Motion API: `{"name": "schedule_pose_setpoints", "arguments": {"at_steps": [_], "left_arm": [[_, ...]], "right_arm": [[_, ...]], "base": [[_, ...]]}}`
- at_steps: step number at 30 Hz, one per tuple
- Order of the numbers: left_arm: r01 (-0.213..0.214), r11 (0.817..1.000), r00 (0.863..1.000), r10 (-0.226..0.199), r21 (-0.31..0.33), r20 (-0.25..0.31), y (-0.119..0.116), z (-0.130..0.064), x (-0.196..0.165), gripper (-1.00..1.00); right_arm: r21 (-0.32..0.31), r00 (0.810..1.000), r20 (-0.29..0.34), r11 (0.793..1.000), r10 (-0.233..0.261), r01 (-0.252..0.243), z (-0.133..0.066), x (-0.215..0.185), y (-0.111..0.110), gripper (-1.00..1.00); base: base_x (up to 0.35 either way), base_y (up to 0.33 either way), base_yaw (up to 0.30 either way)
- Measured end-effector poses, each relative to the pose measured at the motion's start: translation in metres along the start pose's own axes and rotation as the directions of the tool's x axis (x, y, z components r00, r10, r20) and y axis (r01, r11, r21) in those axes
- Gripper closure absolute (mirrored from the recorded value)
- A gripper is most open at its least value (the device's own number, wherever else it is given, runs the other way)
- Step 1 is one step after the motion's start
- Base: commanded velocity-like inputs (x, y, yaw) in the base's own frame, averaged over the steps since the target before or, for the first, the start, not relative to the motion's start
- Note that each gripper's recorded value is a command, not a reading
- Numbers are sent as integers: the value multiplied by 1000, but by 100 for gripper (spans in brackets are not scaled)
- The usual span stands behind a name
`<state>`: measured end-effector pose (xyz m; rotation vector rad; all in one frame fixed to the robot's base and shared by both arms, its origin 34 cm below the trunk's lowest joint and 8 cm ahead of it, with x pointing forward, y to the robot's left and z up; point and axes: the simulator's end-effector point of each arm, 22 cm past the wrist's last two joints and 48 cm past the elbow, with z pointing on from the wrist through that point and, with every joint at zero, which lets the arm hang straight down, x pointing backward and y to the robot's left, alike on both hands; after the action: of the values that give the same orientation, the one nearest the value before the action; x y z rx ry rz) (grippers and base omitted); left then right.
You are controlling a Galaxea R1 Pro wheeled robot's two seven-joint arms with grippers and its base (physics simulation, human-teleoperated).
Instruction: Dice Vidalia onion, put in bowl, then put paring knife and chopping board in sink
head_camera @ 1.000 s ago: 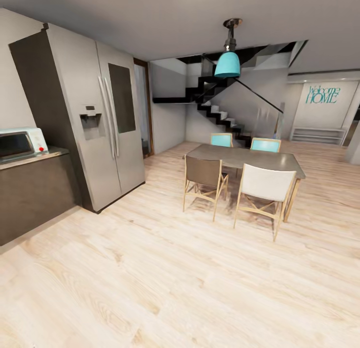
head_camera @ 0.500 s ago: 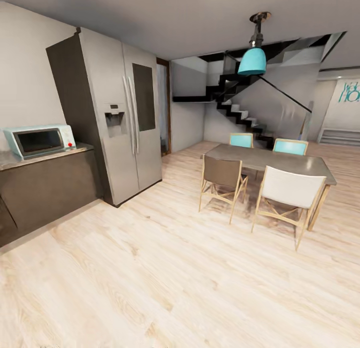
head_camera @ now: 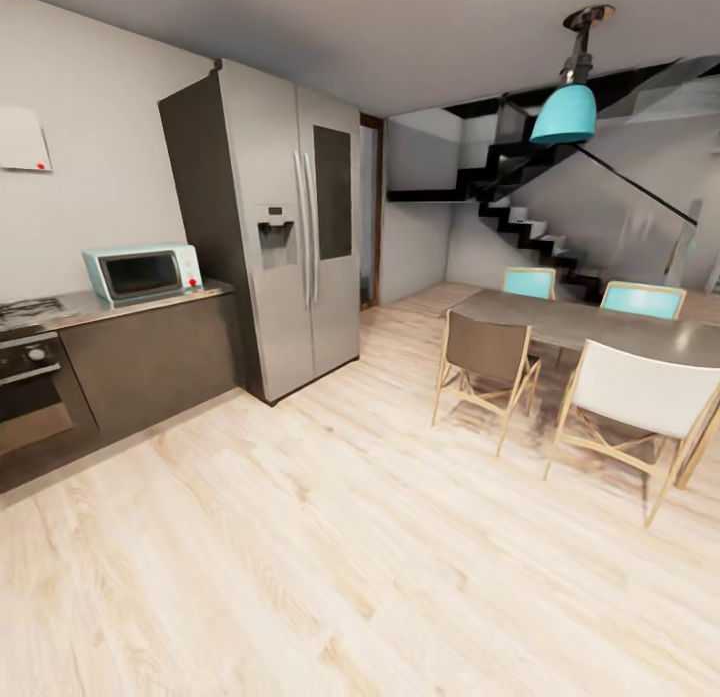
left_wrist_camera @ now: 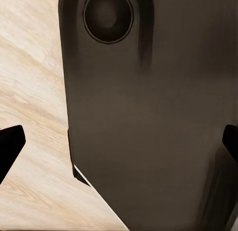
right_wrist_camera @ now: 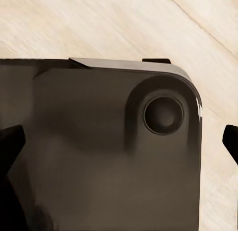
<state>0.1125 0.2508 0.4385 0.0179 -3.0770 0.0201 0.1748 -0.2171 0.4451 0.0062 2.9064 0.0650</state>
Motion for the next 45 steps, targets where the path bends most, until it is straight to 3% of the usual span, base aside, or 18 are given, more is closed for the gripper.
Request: {"name": "schedule_pose_setpoints", "arguments": {"at_steps": [31,45], "left_arm": [[1,1000,1000,-1,0,-14,0,0,5,-100],[1,1000,1000,-1,0,-20,0,0,8,-100]], "right_arm": [[-1,1000,-14,1000,0,0,-1,5,1,-100],[-2,1000,-20,1000,0,0,-1,8,1,-100]], "base": [[0,-1,263],[0,-110,263]]}}
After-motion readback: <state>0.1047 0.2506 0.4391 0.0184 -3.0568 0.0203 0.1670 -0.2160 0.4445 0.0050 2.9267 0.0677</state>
